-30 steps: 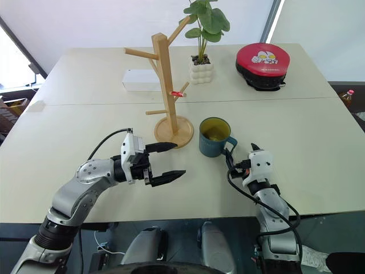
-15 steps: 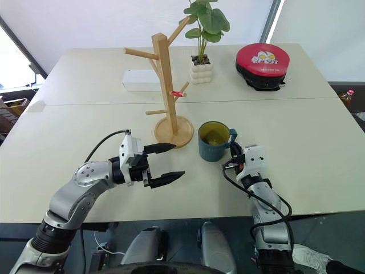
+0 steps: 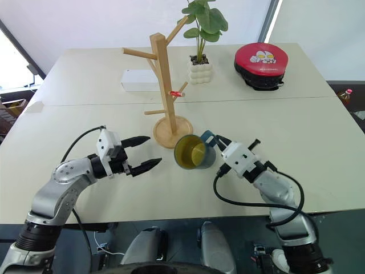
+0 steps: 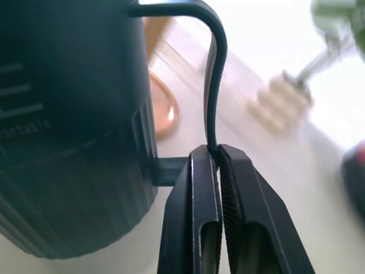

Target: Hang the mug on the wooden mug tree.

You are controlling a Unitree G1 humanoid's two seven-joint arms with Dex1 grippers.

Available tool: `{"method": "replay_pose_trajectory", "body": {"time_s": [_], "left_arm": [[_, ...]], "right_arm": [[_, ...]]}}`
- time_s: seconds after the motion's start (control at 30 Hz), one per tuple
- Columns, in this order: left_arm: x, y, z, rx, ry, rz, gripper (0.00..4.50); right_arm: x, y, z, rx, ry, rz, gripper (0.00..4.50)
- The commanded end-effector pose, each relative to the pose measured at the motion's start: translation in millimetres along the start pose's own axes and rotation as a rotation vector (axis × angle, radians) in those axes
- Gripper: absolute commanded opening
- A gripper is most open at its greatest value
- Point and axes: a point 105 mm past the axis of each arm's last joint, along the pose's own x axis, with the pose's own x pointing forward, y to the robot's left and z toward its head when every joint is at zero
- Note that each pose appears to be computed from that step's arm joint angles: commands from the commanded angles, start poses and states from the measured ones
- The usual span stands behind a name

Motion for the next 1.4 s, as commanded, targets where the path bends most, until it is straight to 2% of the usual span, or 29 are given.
{"method": "replay_pose_trajectory", "body": {"time_s": [0.03, 0.2, 0.6, 0.8, 1.2, 1.4], "left_arm": [[-4, 8, 12, 0.05, -0.041, 0.029, 4.5], [-6, 9, 16, 0.054, -0.061, 0.039, 4.5], [-16, 13, 48, 0.039, -0.153, 0.03, 4.5], [-16, 14, 62, 0.041, -0.194, 0.021, 4.5], [-20, 10, 76, 0.016, -0.232, -0.005, 4.5], [-21, 9, 80, 0.009, -0.245, -0.006, 4.5]], "right_arm": [[8, -19, 39, -0.103, -0.121, -0.015, 0.03], [18, -36, 63, -0.152, -0.171, -0.015, 0.03], [35, -55, 83, -0.18, -0.175, -0.007, 0.03], [43, -59, 85, -0.172, -0.161, -0.003, 0.03], [63, -61, 84, -0.174, -0.122, 0.005, 0.03], [75, -55, 70, -0.177, -0.051, 0.031, 0.03]]}}
